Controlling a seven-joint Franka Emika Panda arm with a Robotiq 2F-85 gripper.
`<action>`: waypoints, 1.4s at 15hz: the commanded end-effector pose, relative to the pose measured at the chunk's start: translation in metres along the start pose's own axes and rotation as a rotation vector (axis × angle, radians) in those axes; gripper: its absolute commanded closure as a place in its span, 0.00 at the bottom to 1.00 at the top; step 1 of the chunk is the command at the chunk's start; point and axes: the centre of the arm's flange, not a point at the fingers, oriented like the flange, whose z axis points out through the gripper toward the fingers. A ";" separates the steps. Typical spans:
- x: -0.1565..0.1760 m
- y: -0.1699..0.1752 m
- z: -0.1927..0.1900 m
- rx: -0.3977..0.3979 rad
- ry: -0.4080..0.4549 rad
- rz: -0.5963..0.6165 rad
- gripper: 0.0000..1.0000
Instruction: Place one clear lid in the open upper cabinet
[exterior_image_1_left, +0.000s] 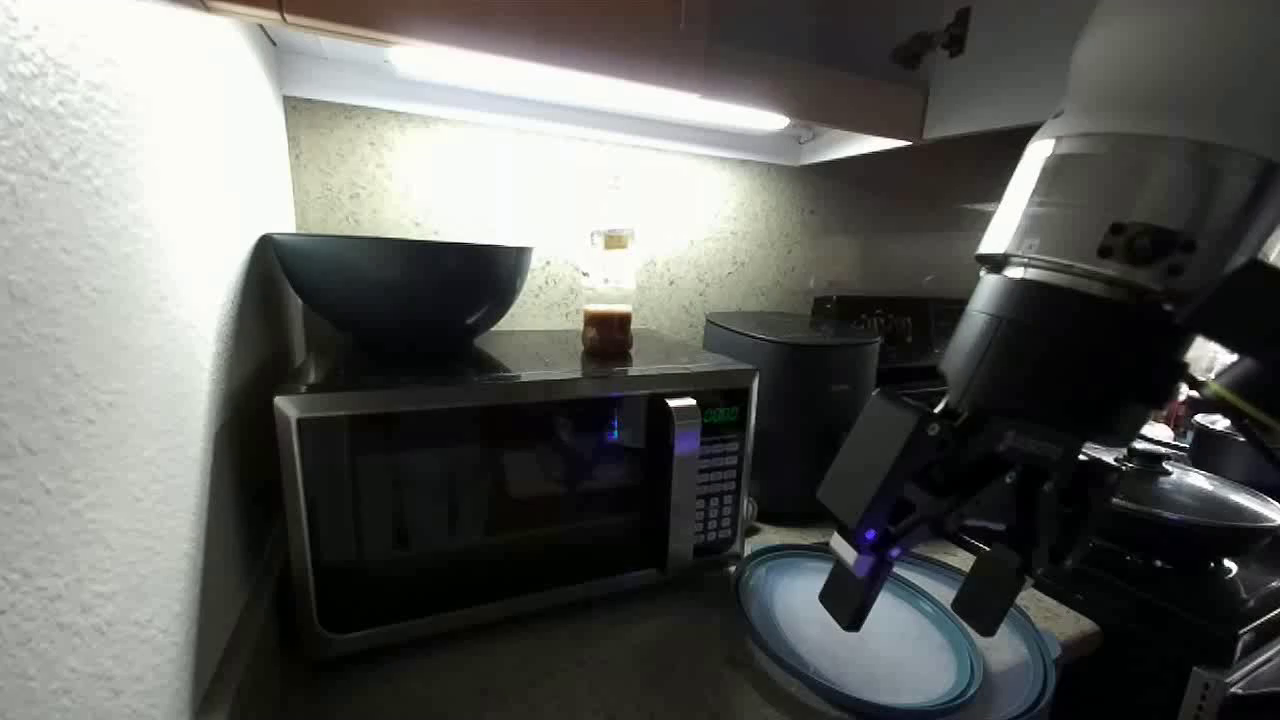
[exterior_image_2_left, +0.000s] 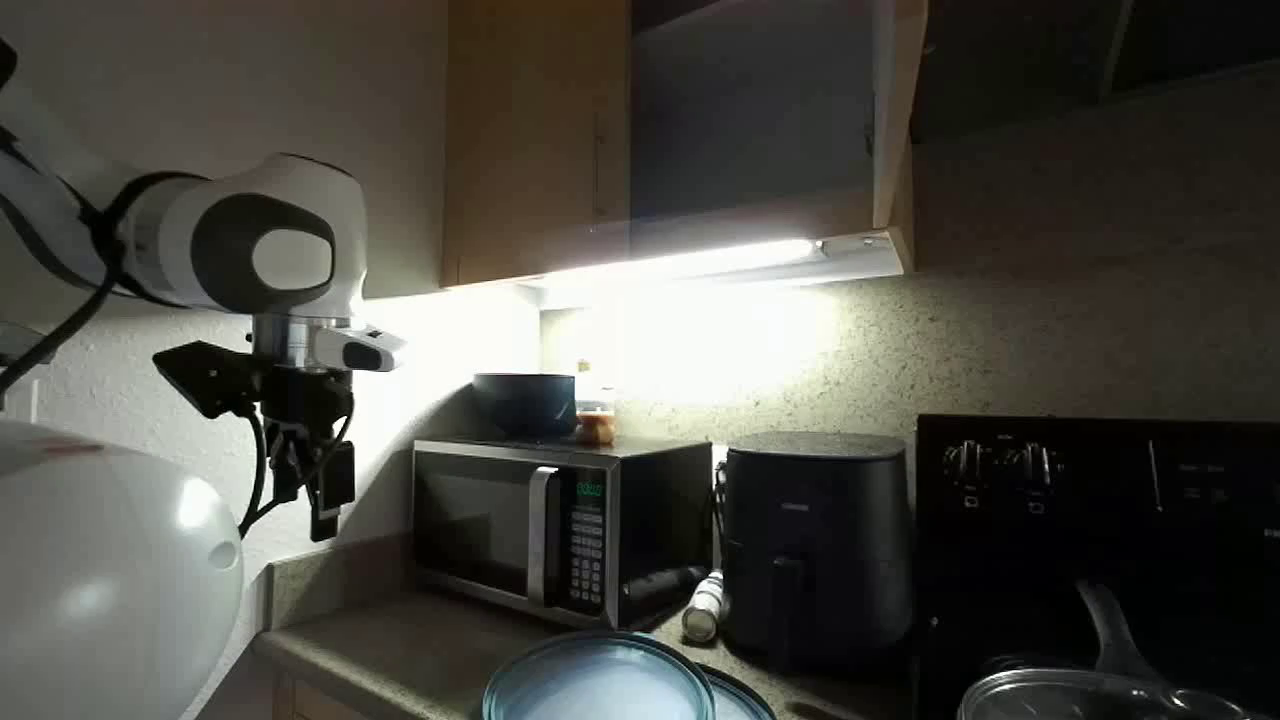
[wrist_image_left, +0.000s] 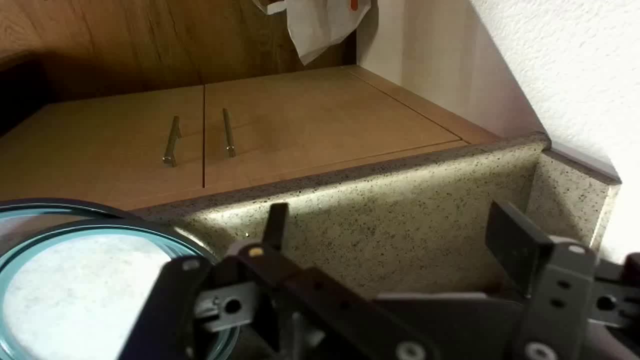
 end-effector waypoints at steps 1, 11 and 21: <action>-0.001 0.002 0.002 -0.005 -0.005 0.002 0.00; 0.019 0.013 0.015 -0.028 -0.001 0.059 0.00; 0.075 0.071 0.038 -0.056 -0.032 0.234 0.00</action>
